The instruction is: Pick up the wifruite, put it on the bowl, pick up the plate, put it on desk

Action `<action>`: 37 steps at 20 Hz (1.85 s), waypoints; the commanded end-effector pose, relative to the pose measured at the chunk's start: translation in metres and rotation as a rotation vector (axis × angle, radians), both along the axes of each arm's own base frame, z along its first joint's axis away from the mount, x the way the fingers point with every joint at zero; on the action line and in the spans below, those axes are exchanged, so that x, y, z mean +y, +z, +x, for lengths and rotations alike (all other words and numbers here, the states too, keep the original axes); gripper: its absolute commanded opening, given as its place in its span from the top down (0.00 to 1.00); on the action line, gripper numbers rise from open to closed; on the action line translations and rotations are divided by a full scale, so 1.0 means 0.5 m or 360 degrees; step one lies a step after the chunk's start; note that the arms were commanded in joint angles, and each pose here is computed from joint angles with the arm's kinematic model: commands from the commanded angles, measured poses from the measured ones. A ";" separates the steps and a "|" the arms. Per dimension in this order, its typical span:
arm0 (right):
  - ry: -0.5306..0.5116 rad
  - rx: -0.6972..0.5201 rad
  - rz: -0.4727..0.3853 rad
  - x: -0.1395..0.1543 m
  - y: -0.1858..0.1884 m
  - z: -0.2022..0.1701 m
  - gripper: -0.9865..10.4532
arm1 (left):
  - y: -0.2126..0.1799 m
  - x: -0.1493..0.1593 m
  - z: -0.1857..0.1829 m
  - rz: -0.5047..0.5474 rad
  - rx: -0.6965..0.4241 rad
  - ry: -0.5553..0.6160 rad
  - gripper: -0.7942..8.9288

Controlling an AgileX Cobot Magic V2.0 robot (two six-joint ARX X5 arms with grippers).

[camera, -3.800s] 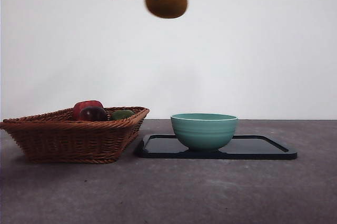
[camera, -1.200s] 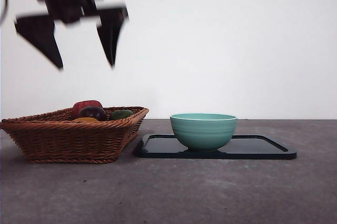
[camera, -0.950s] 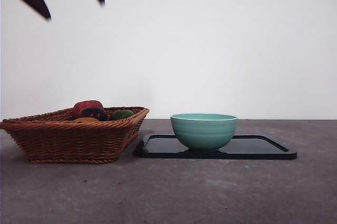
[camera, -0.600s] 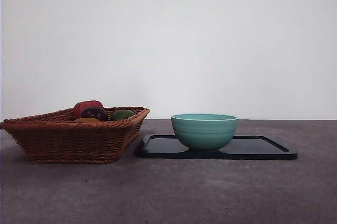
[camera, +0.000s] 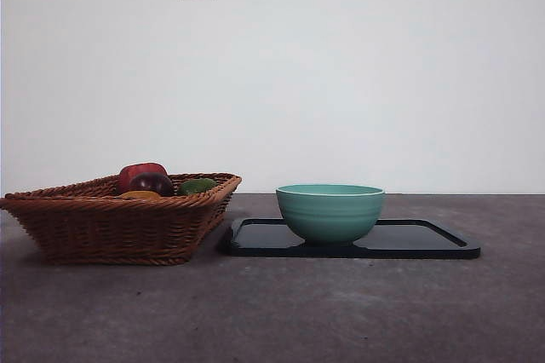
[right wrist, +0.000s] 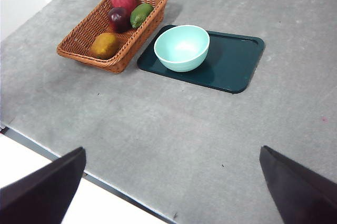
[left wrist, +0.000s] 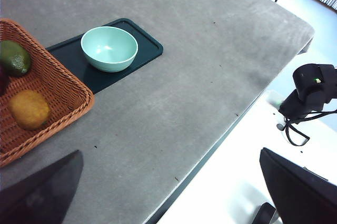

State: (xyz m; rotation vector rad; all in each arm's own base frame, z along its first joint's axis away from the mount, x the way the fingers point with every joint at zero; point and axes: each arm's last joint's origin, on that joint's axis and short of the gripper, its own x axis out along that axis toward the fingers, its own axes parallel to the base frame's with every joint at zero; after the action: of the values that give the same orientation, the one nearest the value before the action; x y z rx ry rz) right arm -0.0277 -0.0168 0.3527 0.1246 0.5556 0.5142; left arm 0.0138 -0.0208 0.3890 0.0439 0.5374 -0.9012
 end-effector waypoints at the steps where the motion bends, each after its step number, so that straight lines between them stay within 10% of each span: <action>1: -0.0010 0.0106 -0.0029 -0.005 -0.008 -0.007 0.39 | 0.000 0.015 -0.022 -0.0055 -0.0079 -0.0018 0.28; 16: 0.0005 0.0309 -0.0083 0.030 0.003 0.044 0.39 | 0.000 0.022 -0.032 -0.0082 -0.0108 -0.0012 0.28; 25: 0.0011 0.0829 -0.0383 0.147 -0.015 0.220 0.39 | 0.000 0.022 -0.032 -0.0082 -0.0109 -0.0012 0.28; 37: 0.0016 0.0947 -0.0196 0.293 -0.066 0.450 0.39 | 0.000 0.022 -0.032 -0.0083 -0.0109 -0.0012 0.28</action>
State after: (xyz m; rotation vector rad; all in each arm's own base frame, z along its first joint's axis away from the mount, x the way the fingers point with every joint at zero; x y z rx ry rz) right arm 0.1943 0.1265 0.3169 0.1358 1.1732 0.4541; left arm -0.0014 -0.0102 0.3860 0.0304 0.4691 -0.9065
